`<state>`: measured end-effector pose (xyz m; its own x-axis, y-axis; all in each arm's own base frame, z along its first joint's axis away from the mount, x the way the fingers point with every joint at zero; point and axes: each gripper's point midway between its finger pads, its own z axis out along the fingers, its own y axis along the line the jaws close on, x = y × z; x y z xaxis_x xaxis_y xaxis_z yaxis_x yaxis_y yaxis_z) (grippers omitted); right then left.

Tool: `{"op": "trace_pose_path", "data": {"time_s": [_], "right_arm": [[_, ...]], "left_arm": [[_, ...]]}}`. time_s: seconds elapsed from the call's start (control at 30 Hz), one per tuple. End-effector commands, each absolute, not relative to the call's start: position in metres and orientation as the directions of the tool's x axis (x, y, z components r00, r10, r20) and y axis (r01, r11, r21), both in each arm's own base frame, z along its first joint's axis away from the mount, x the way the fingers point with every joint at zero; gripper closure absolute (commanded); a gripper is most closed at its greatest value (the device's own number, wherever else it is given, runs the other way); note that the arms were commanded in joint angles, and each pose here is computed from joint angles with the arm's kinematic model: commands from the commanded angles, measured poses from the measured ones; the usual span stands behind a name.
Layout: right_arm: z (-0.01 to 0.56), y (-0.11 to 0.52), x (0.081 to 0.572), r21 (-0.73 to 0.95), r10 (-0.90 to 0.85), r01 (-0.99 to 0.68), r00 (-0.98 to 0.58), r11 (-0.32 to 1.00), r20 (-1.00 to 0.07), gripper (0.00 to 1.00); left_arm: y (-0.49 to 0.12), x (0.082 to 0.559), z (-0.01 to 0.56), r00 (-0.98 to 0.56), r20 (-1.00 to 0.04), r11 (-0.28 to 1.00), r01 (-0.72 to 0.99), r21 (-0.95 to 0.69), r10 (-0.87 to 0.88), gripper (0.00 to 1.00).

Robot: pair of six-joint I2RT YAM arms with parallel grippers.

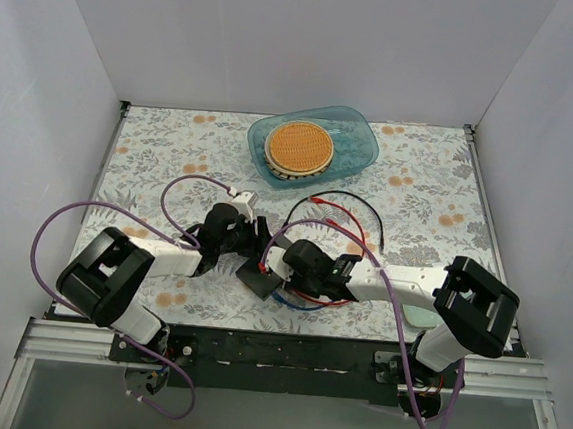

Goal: Insert the plug into the switch port

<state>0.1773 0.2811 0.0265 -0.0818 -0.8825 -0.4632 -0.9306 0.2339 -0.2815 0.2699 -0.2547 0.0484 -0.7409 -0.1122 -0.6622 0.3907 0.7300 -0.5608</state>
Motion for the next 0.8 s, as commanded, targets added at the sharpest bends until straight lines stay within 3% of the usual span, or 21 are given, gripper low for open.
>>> {"op": "trace_pose_path", "data": {"time_s": [0.0,0.47,0.77], "right_arm": [[0.096,0.352,0.212,-0.331,-0.698,-0.88,0.0,0.34,-0.716,0.99],[0.11,0.366,0.216,-0.262,-0.584,-0.857,-0.054,0.443,-0.81,0.99],[0.124,0.383,0.22,-0.247,-0.541,-0.862,-0.038,0.443,-0.84,0.99]], "left_arm": [[-0.283,0.24,0.068,-0.781,-0.621,0.58,0.473,-0.663,-0.074,0.5],[-0.273,0.219,0.041,-0.886,-0.446,0.612,0.283,-0.738,-0.129,0.58],[-0.274,0.212,0.039,-0.904,-0.406,0.607,0.249,-0.755,-0.135,0.6]]}}
